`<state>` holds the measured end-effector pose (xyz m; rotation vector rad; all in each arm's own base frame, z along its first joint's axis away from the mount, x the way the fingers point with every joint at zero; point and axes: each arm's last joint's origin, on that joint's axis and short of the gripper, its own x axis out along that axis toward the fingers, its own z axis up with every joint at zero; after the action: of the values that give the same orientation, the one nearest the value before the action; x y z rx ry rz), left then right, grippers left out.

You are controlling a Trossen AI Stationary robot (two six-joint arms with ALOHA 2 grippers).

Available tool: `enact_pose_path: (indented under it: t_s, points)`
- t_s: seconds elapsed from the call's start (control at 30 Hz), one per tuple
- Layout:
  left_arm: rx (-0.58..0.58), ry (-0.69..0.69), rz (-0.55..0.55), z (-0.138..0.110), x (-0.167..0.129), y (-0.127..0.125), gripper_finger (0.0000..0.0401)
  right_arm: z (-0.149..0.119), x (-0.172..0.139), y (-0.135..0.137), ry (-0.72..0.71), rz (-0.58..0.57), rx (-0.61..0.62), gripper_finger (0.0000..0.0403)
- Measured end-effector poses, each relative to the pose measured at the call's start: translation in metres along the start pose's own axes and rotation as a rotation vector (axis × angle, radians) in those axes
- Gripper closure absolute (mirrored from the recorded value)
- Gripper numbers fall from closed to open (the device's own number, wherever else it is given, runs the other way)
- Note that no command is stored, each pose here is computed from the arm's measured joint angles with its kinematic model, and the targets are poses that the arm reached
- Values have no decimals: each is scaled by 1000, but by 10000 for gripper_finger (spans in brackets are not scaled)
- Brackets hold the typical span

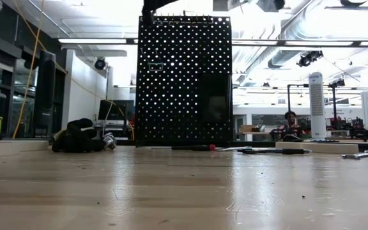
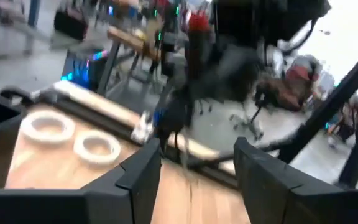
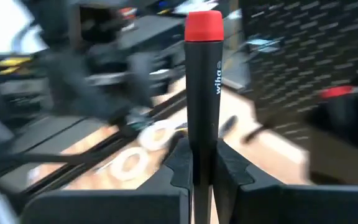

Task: Hang tools onto peg board
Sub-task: Put the nut driver into the black bin on the pegboard, then adjust the violet pen on the table

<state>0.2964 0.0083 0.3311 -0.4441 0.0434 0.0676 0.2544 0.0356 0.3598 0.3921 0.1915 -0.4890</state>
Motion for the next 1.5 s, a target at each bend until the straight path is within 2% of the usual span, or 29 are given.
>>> enact_pose_path:
  t_s: [0.1, 0.2, 0.3, 0.4, 0.53, 0.63, 0.77, 0.97, 1.07, 1.33, 1.4, 1.5]
  points:
    - [-1, 30, 1, -8, -11, -5, 215, 1, 1, -11, -20, -130, -30, 385]
    - [-64, -39, 33, -26, -24, -8, 222, 4, 12, -25, -92, -244, -44, 385]
    - [-165, -145, 59, -48, -41, -8, 232, 2, 30, -45, -230, -272, -11, 385]
    - [-259, -204, 78, -69, -57, -8, 240, -4, 48, -69, -373, -243, 35, 386]
    - [-305, -252, 70, -74, -71, -14, 249, -11, 61, -100, -481, -347, 64, 386]
    - [-283, -268, 88, -72, -75, -17, 254, -6, 69, -114, -503, -412, 72, 386]
    - [-268, -300, 101, -68, -80, -19, 260, 5, 84, -118, -487, -387, 21, 386]
    - [-246, -311, 94, -64, -84, -19, 263, -3, 106, -116, -336, -384, -69, 386]
    - [-185, -301, 72, -62, -86, -20, 263, -10, 111, -117, -294, -429, -99, 350]
    - [-77, -292, 61, -54, -99, -21, 263, -9, 108, -114, -302, -430, -75, 195]
    - [-80, -283, 62, -53, -102, -20, 263, -9, 105, -112, -297, -418, -61, 171]
    - [-76, -214, 3, -51, -109, -22, 271, -4, 94, -103, -312, -358, -54, 155]
